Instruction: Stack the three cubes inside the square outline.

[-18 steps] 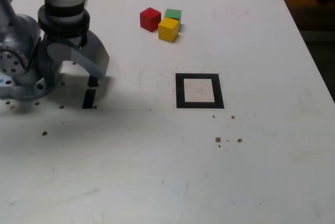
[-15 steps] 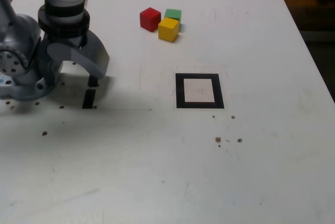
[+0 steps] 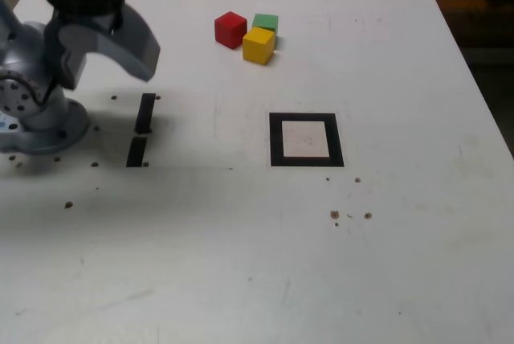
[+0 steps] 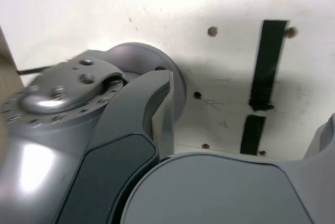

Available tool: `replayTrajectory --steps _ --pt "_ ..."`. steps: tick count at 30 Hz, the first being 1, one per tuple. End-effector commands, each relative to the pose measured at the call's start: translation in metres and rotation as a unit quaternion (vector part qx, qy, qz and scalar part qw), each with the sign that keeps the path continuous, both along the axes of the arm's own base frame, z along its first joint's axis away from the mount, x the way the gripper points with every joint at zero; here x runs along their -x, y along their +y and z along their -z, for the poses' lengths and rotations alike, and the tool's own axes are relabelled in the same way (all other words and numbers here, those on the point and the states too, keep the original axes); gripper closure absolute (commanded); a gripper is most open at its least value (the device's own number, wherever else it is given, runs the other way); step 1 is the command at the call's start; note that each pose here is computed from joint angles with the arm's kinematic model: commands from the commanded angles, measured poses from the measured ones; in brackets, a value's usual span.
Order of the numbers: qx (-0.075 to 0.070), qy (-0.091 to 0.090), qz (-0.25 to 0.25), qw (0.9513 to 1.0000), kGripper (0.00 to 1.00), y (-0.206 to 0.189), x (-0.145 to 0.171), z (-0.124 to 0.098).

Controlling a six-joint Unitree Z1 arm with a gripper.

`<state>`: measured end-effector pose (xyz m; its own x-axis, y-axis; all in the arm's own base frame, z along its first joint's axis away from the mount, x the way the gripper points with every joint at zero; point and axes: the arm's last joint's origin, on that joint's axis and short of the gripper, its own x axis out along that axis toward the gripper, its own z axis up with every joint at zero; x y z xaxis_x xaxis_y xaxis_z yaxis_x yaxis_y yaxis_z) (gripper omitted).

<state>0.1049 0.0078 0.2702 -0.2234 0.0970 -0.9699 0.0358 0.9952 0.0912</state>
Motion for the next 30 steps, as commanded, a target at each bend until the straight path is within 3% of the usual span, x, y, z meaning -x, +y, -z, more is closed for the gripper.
replayTrajectory --steps 1,5,10,15,18,21,23,27,29,30 --pt "-0.008 -0.011 0.007 0.9999 0.0 0.001 -0.004 -0.015" --pt "-0.02 -0.019 0.024 0.9993 0.0 0.004 -0.02 -0.046" --pt "-0.018 -0.034 0.012 0.9992 0.0 0.011 -0.047 -0.073" --pt "-0.015 -0.06 -0.059 0.9964 0.0 0.032 -0.067 -0.09" --pt "-0.016 -0.076 -0.121 0.9896 0.01 0.046 -0.074 -0.097" --pt "-0.016 -0.083 -0.194 0.9774 0.01 0.062 -0.079 -0.099" --pt "-0.014 -0.078 -0.244 0.9665 0.01 0.07 -0.083 -0.096" --pt "-0.008 -0.054 -0.34 0.9387 0.03 0.08 -0.088 -0.08" --pt "-0.01 -0.045 -0.385 0.9219 0.05 0.083 -0.092 -0.071" --pt "-0.013 -0.044 -0.399 0.9157 0.05 0.084 -0.093 -0.068"
